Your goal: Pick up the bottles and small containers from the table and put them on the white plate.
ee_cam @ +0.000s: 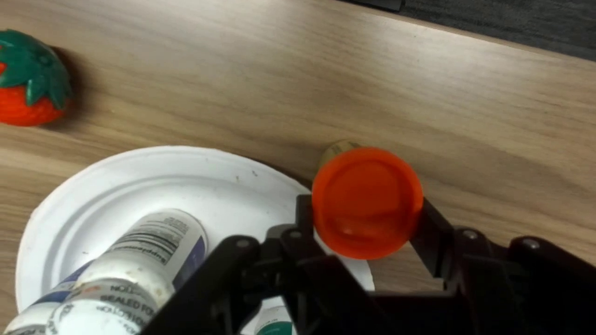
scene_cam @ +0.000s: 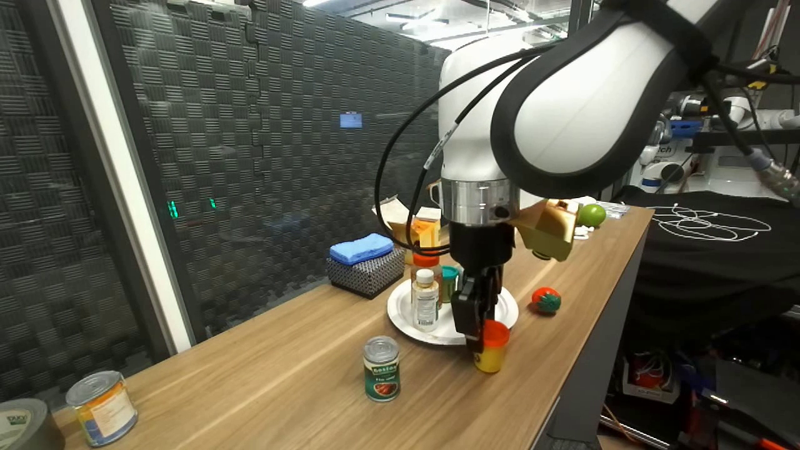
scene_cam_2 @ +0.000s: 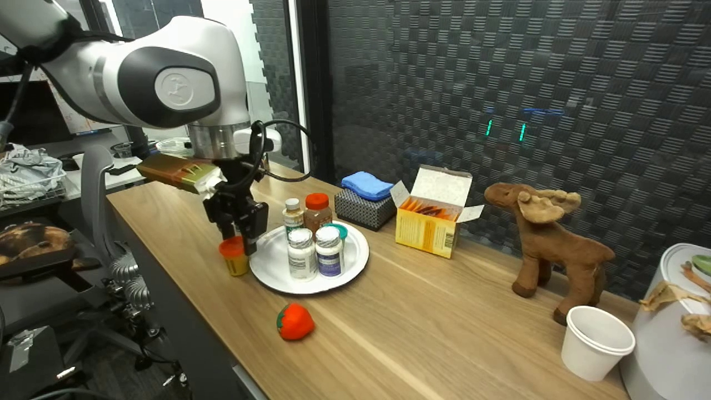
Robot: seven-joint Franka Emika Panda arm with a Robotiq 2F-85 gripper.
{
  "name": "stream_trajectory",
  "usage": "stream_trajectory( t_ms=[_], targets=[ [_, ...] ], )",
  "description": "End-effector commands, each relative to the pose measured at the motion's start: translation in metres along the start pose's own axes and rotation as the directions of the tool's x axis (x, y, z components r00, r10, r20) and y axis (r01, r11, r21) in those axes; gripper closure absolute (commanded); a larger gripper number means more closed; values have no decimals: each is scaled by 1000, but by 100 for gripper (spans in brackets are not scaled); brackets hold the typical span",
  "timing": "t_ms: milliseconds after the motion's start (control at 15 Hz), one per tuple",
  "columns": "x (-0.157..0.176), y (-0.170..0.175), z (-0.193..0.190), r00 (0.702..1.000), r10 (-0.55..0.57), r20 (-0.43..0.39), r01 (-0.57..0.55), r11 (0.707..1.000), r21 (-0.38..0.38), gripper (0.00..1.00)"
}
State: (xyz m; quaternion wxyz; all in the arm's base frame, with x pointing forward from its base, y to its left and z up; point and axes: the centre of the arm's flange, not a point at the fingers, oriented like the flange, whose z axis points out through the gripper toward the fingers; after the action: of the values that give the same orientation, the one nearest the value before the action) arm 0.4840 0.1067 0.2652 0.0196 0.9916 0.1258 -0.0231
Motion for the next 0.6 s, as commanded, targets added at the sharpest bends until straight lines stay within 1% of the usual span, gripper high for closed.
stream_trajectory(
  t_ms=[0, 200, 400, 533],
  targets=[
    [-3, 7, -23, 999, -33, -29, 31, 997, -69, 72],
    [-3, 11, -30, 996, -87, 4, 87, 993, -83, 72],
    [-5, 9, -32, 988, -146, 48, 149, 987, -55, 72],
    [-3, 9, -33, 982, -183, 47, 185, 982, -40, 72]
  ],
)
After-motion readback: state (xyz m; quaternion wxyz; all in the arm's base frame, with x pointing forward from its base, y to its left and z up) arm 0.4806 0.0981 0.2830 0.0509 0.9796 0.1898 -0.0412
